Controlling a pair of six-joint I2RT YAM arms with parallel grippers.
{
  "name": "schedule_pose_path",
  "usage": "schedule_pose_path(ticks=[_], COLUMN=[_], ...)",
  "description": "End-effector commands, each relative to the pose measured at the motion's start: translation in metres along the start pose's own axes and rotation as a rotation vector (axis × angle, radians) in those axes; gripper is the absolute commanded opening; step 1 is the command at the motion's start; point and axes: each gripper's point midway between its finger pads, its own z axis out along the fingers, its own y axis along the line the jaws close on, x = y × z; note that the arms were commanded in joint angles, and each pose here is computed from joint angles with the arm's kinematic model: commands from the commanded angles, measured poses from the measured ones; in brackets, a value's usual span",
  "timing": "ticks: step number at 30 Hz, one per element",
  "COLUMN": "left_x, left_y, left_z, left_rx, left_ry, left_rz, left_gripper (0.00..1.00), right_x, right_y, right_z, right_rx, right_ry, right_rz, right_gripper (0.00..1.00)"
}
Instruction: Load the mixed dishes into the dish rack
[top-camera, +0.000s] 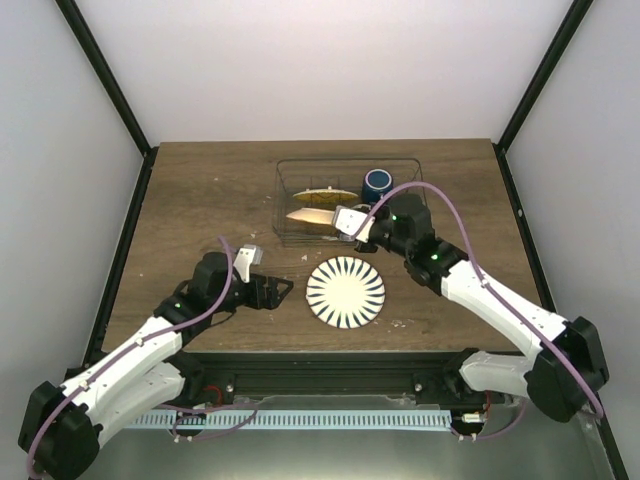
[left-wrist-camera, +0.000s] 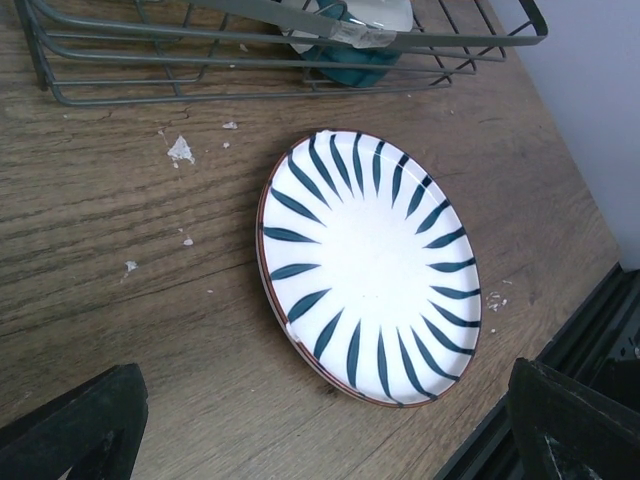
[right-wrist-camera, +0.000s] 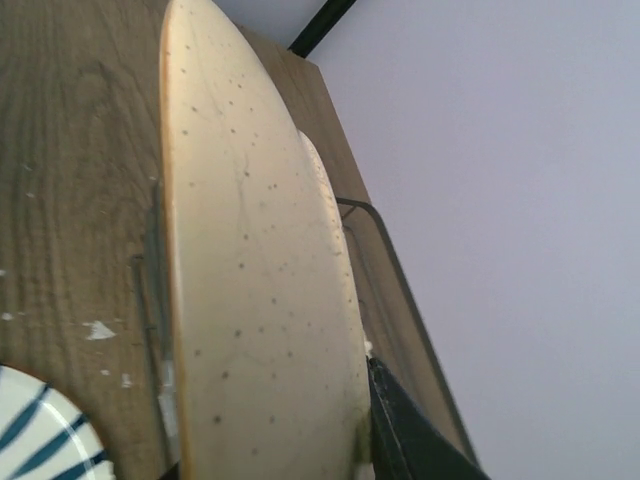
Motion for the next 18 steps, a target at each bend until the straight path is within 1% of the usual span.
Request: schedule_pose_path(ticks=[1, 4, 9, 13, 18], left_x=[0.001, 0.003, 0.003, 0.003, 0.004], left_y=[-0.004, -0.003, -0.001, -0.002, -0.002], left_z=[0.002, 0.002, 0.002, 0.003, 0.004], left_rx=[0.032, 0.032, 0.028, 0.033, 0.033], left_ry=[-0.009, -0.007, -0.008, -0.01, -0.007], left_rz=[0.0, -0.001, 0.0, 0.0, 0.003], left_gripper=[1.0, 1.0, 1.0, 1.0, 1.0], right_x=[-0.061, -0.05, -0.029, -0.014, -0.003], right_y=[-0.07, -0.073, -0.068, -0.066, -0.066], right_z=[-0.008, 0.006, 0.032, 0.046, 0.058], right_rx=[0.229, 0.238, 0.192, 0.21, 0.246], right_ry=[-0.131, -0.08, 0.003, 0.045, 0.067], right_rz=[-0.213, -0.272, -0.327, -0.372, -0.404], right_gripper=[0.01, 0.01, 0.01, 0.01, 0.01])
